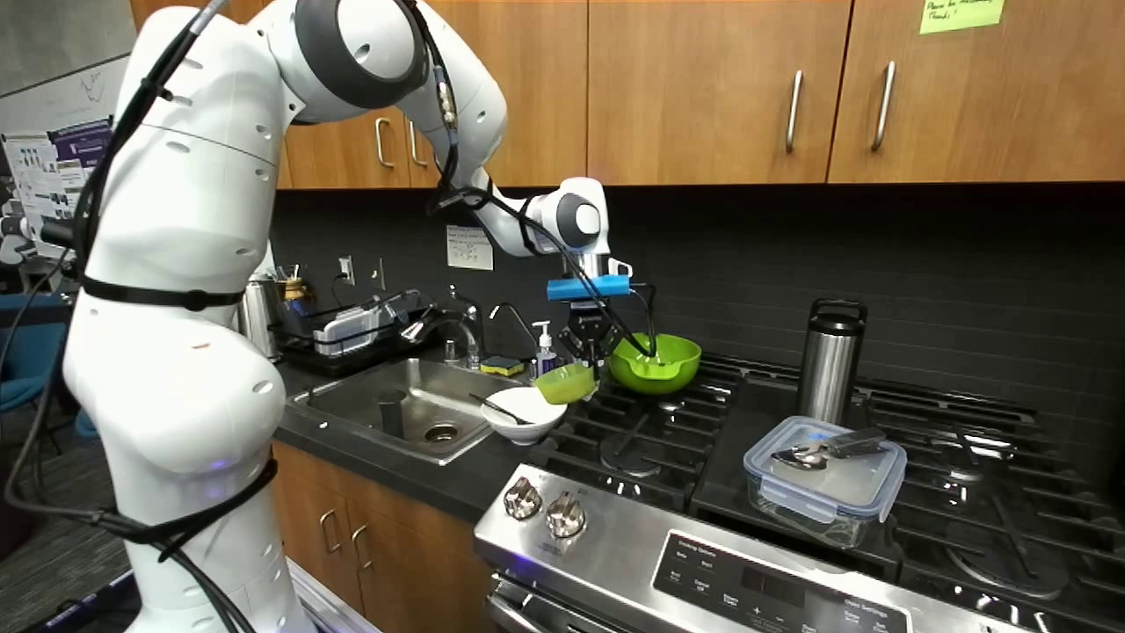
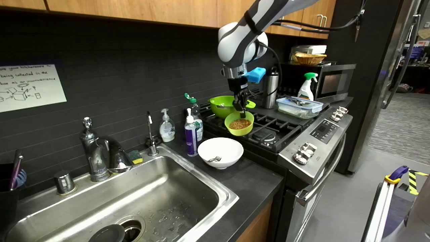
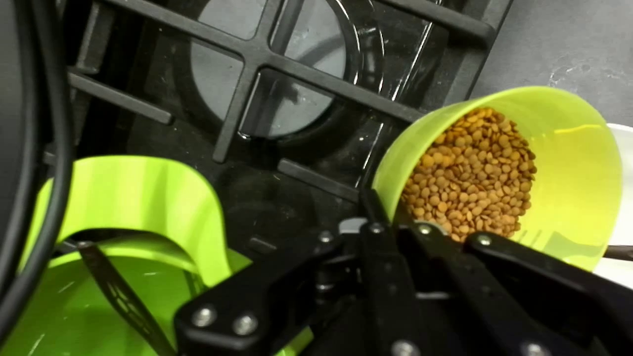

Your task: Pour some of the content of the yellow bowl into the white bowl

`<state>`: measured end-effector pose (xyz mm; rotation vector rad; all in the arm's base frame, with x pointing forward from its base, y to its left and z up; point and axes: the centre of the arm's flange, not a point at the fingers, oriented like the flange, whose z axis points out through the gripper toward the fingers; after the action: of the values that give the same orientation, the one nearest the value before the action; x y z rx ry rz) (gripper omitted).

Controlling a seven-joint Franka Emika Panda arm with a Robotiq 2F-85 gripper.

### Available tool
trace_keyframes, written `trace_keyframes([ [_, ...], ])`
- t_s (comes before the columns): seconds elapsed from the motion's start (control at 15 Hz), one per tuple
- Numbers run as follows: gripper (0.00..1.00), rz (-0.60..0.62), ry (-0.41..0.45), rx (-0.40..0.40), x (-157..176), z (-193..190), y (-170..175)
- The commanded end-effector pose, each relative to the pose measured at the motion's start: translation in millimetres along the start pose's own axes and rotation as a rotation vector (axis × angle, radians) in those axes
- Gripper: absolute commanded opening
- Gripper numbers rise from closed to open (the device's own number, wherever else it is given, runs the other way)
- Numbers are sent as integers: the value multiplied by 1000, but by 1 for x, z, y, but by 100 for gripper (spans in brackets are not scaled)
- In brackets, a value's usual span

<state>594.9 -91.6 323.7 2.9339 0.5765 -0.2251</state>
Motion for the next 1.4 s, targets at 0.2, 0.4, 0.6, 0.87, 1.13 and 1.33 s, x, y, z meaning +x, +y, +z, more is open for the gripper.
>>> trace_keyframes([
  [0.2, 1, -11, -41, -46, 5, -6, -7],
  [0.4, 1, -21, -51, -56, 7, -7, -12],
  [0.6, 1, -26, -61, -69, 8, -8, -17],
  [0.87, 1, -32, -79, -94, 9, -8, -22],
  [1.13, 1, -50, -100, -133, 11, -10, -28],
  [1.33, 1, -61, -115, -147, 12, -10, -33],
])
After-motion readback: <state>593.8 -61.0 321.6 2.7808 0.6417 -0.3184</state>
